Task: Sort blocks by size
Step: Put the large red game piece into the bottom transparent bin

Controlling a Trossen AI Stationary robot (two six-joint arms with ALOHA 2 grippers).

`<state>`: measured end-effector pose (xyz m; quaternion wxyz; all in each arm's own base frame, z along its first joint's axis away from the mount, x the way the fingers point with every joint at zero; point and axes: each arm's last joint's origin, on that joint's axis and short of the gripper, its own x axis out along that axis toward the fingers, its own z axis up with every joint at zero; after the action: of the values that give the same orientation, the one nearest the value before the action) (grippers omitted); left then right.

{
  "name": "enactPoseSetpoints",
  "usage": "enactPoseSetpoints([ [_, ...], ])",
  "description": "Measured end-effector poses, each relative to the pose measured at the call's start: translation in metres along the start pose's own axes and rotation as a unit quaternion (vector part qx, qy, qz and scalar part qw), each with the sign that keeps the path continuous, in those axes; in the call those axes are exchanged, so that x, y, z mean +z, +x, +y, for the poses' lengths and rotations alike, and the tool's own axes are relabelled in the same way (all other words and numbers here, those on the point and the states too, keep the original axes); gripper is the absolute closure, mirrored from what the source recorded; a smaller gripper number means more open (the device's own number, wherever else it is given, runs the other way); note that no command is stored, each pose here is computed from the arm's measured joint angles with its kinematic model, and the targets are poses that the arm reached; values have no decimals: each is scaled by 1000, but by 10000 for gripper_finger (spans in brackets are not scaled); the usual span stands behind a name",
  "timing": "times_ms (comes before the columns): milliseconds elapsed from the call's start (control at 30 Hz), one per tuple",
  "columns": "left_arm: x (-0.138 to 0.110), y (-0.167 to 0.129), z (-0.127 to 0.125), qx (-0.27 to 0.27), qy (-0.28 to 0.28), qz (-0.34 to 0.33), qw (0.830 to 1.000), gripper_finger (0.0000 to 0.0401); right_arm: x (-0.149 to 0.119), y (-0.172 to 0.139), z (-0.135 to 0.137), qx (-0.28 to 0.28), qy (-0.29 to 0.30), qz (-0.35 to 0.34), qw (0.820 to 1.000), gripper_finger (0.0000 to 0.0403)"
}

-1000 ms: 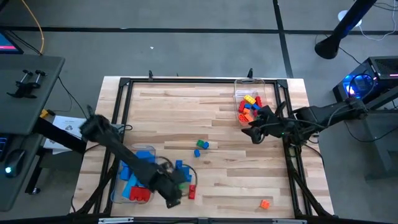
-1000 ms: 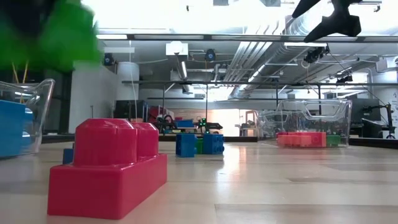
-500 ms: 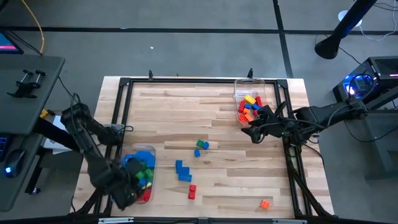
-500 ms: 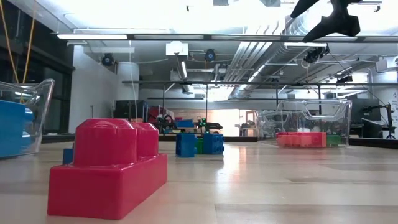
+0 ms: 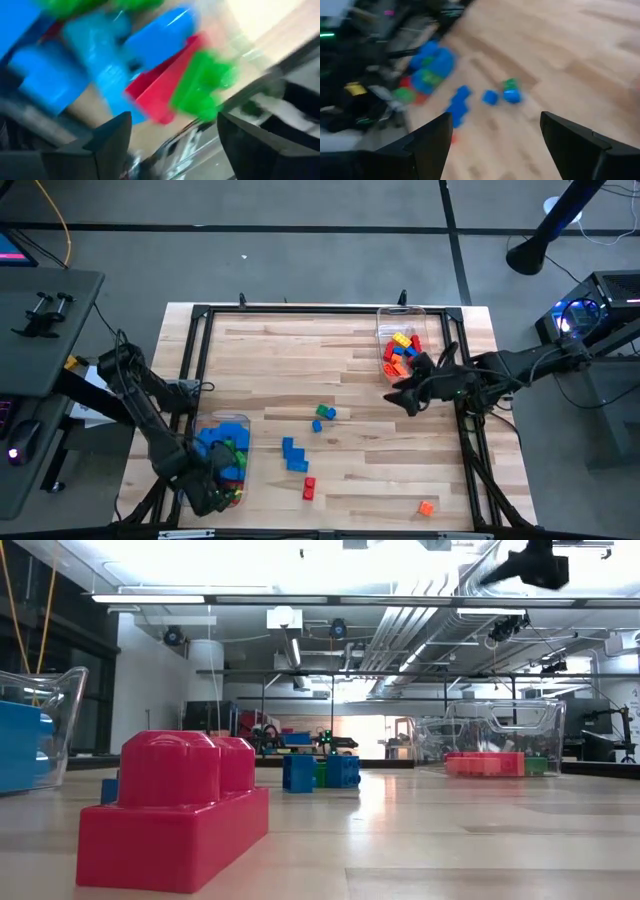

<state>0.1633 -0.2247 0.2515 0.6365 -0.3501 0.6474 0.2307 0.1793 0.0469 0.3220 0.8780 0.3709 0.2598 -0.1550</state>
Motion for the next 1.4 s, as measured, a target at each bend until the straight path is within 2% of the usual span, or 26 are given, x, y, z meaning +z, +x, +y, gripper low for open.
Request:
enactPoseSetpoints([
  [100, 13, -10, -9, -78, 33, -57, 995, 114, -5, 6, 16, 62, 10, 20, 998, 107],
  [167, 23, -17, -20, -141, 47, -118, 982, 114, -14, 15, 27, 85, 1, 47, 995, 107],
  [233, 35, -20, -32, -188, 40, -149, 970, 115, -27, 24, 37, 94, -11, 68, 993, 107],
  [333, 57, -11, -49, -216, 23, -143, 966, 115, -45, 35, 45, 77, -19, 80, 994, 107],
  [567, 107, 43, -89, -190, -60, -155, 968, 115, -61, 34, 43, 24, 8, 65, 998, 107],
  [700, 121, 56, -125, -193, -102, -177, 960, 115, -59, 20, 31, -15, 13, 57, 998, 107],
  [767, 124, 60, -139, -172, -106, -179, 963, 115, -57, 14, 25, -30, 5, 60, 998, 107],
  [900, 131, 70, -157, -93, -123, -173, 973, 115, -54, 3, 15, -51, -8, 67, 996, 107],
  [1033, 131, 79, -167, -34, -161, -169, 972, 115, -52, -5, 6, -70, -23, 74, 995, 107],
  [1133, 131, 93, -173, -24, -187, -153, 970, 115, -52, -8, 1, -85, -32, 77, 993, 107],
  [1267, 132, 122, -180, -26, -204, -97, 974, 115, -52, -10, -3, -98, -56, 83, 990, 107],
  [1400, 131, 132, -183, -29, -211, -82, 974, 115, -52, -10, -3, -99, -77, 86, 988, 107],
])
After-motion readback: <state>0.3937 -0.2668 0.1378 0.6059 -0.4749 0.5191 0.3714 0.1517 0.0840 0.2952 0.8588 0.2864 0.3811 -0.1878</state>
